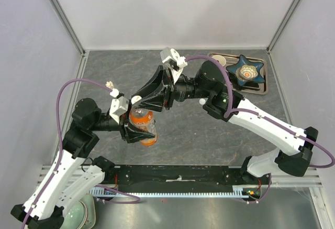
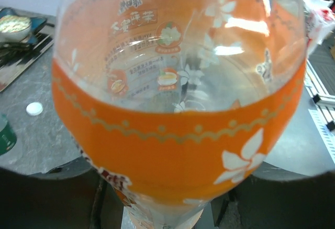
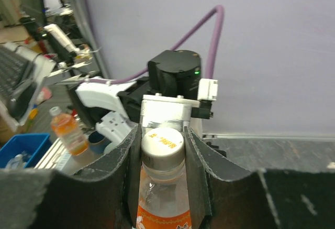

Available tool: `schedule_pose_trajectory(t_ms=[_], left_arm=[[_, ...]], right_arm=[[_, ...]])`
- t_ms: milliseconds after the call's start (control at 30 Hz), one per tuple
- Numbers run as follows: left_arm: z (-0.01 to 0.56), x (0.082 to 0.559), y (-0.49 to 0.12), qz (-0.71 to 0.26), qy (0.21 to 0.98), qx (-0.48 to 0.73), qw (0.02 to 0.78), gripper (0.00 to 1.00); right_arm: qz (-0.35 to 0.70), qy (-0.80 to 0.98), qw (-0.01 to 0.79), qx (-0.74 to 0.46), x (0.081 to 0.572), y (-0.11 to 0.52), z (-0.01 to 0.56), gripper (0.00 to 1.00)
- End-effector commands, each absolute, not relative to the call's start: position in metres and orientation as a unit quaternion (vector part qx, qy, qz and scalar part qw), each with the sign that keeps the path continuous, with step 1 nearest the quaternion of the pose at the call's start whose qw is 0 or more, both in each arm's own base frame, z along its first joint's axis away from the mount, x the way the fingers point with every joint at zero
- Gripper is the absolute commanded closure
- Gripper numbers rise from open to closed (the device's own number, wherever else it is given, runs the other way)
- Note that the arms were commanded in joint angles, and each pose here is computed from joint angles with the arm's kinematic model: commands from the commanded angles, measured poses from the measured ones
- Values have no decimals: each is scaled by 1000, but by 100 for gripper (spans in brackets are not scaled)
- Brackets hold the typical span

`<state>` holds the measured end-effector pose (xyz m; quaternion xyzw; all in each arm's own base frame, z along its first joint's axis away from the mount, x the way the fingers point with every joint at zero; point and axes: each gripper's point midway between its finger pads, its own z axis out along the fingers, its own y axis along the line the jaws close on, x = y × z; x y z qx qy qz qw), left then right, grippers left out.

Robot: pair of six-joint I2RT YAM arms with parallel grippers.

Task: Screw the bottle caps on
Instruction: Screw the bottle cap onto the plastic bottle.

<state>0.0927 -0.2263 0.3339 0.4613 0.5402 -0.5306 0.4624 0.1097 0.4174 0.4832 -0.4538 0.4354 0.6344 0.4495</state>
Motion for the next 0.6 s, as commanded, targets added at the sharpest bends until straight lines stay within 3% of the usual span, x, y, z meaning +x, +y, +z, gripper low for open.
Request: schedule_pose_trajectory(t_ms=[0, 233, 467, 567], left_arm=[[386, 128, -217, -468, 540, 405, 571, 98], [384, 158, -204, -403, 577, 356, 615, 98], [384, 179, -192, -361, 598, 316, 642, 98], [381, 179, -191, -359, 601, 317, 640, 98]], right_arm=[[570, 553, 422, -437, 135, 427, 410, 100], [445, 649, 506, -352, 174, 429, 381, 100], [219, 738, 574, -277, 202, 432, 356, 100], [153, 755, 579, -265, 204, 434, 359, 88]])
